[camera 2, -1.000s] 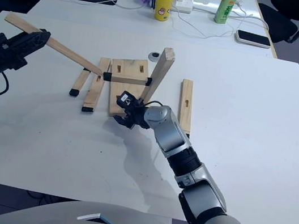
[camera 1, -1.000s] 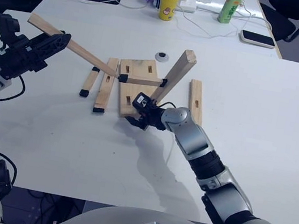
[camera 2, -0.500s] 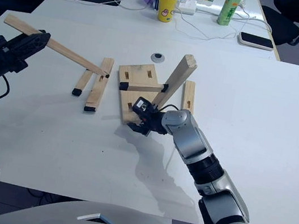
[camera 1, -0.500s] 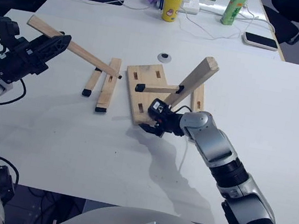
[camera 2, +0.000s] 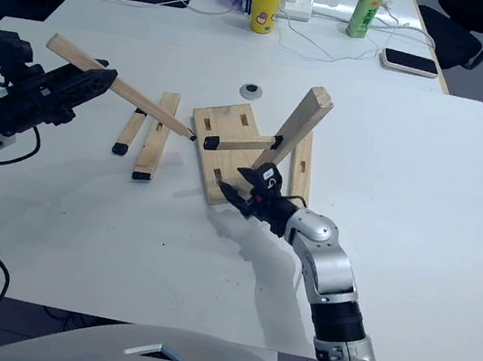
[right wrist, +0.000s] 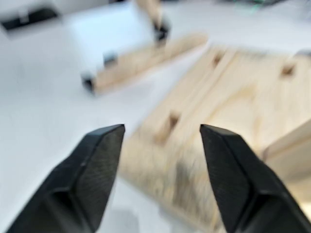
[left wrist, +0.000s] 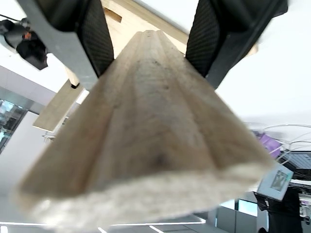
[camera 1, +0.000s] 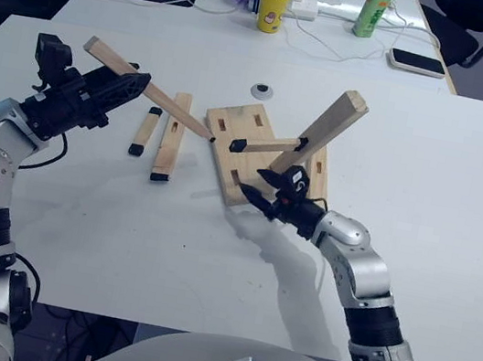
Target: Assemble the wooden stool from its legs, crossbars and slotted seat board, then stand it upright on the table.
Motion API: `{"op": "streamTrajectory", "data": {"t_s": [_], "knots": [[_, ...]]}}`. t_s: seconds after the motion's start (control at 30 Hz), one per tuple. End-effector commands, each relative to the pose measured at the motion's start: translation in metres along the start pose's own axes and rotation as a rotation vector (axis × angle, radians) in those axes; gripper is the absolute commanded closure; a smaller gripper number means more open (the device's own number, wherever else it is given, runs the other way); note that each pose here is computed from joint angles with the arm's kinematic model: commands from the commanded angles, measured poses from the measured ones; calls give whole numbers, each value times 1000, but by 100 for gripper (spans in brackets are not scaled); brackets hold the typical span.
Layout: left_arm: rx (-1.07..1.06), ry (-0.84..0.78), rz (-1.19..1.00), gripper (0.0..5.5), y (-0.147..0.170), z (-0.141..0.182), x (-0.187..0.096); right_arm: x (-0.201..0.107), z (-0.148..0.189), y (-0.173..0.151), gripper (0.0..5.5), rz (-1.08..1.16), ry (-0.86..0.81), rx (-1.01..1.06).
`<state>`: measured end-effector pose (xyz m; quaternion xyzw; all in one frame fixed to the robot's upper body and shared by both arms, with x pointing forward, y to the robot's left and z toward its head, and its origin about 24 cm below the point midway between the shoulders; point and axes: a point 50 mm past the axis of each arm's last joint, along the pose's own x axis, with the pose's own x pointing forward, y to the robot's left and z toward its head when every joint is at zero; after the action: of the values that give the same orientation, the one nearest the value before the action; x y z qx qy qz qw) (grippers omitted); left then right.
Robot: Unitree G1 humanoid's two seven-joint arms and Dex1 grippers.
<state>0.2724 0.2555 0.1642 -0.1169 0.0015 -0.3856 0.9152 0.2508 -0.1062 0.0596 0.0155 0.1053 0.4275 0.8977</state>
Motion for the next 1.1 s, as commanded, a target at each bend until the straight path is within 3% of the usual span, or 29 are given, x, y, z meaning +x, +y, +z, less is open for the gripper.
{"op": "streamTrajectory", "data": {"t_s": [0.03, 0.43, 0.77, 1.1], "knots": [[76, 11, -75, 347, -10, 12, 6, -5, 2, 0, 341, -79, -73, 74], [144, 191, -282, 347, -38, -23, 30, 12, -32, 0, 521, -204, 54, 87], [223, 270, -296, 347, -39, -37, 35, 10, -49, -4, 522, -245, 142, 61], [313, 327, -281, 347, -41, -22, 40, 9, -67, 6, 522, -206, 272, 65]]}}
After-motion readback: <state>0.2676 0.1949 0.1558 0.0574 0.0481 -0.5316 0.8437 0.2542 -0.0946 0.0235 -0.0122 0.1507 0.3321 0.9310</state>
